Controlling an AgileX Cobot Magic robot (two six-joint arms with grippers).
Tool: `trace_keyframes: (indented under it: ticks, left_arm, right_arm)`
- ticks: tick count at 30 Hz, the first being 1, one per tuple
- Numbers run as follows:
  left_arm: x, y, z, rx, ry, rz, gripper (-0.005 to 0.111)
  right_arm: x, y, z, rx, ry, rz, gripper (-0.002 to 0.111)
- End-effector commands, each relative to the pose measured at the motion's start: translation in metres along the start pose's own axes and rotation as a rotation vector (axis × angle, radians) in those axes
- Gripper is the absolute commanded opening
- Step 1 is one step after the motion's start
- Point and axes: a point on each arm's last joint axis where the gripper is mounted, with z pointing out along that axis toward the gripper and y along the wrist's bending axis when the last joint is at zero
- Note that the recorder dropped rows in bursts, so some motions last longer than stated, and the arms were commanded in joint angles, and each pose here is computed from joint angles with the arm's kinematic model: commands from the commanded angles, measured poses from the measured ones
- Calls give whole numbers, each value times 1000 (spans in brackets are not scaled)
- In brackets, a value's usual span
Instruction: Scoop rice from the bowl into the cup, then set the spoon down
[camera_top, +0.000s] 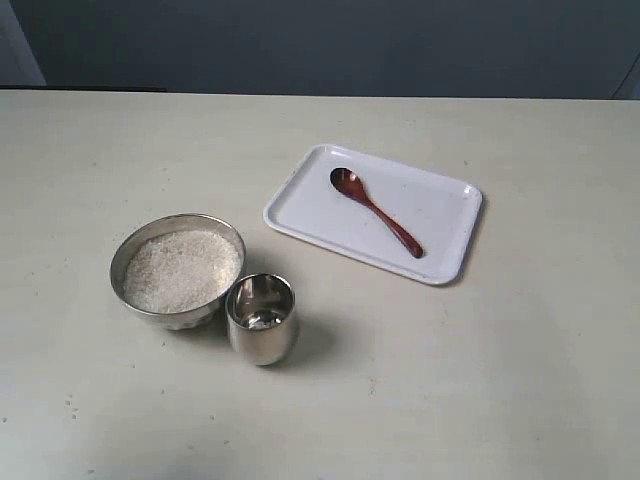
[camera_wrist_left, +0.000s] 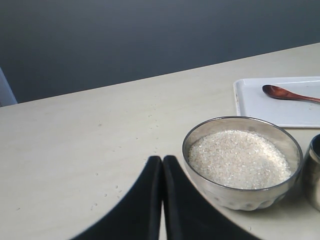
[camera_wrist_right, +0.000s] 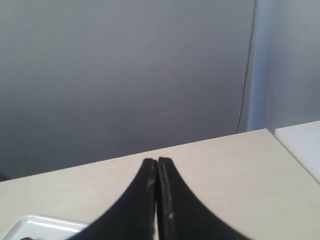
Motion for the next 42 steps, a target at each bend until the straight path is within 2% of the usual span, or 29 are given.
trace_keyframes:
  ticks: [1, 4, 6, 9, 13, 17, 42]
  left_arm:
    - [-2, 0, -1, -3, -21, -1, 1]
    - [-2, 0, -1, -3, -21, -1, 1]
    - [-2, 0, -1, -3, -21, -1, 1]
    - [-2, 0, -1, -3, -21, -1, 1]
    - [-2, 0, -1, -3, -21, -1, 1]
    - [-2, 0, -1, -2, -21, -3, 1]
    - [-2, 0, -1, -2, -21, -3, 1]
  right_arm:
    - [63, -16, -22, 55, -180, 15, -1]
    - [126, -28, -32, 78, -284, 44, -1]
    - [153, -32, -34, 80, -290, 84, -1]
    - [164, -32, -40, 61, -311, 118, -1]
    - [177, -29, -41, 40, -180, 68, -1]
    - [184, -28, -40, 33, -106, 72, -1]
    - [184, -28, -40, 28, -106, 92, -1]
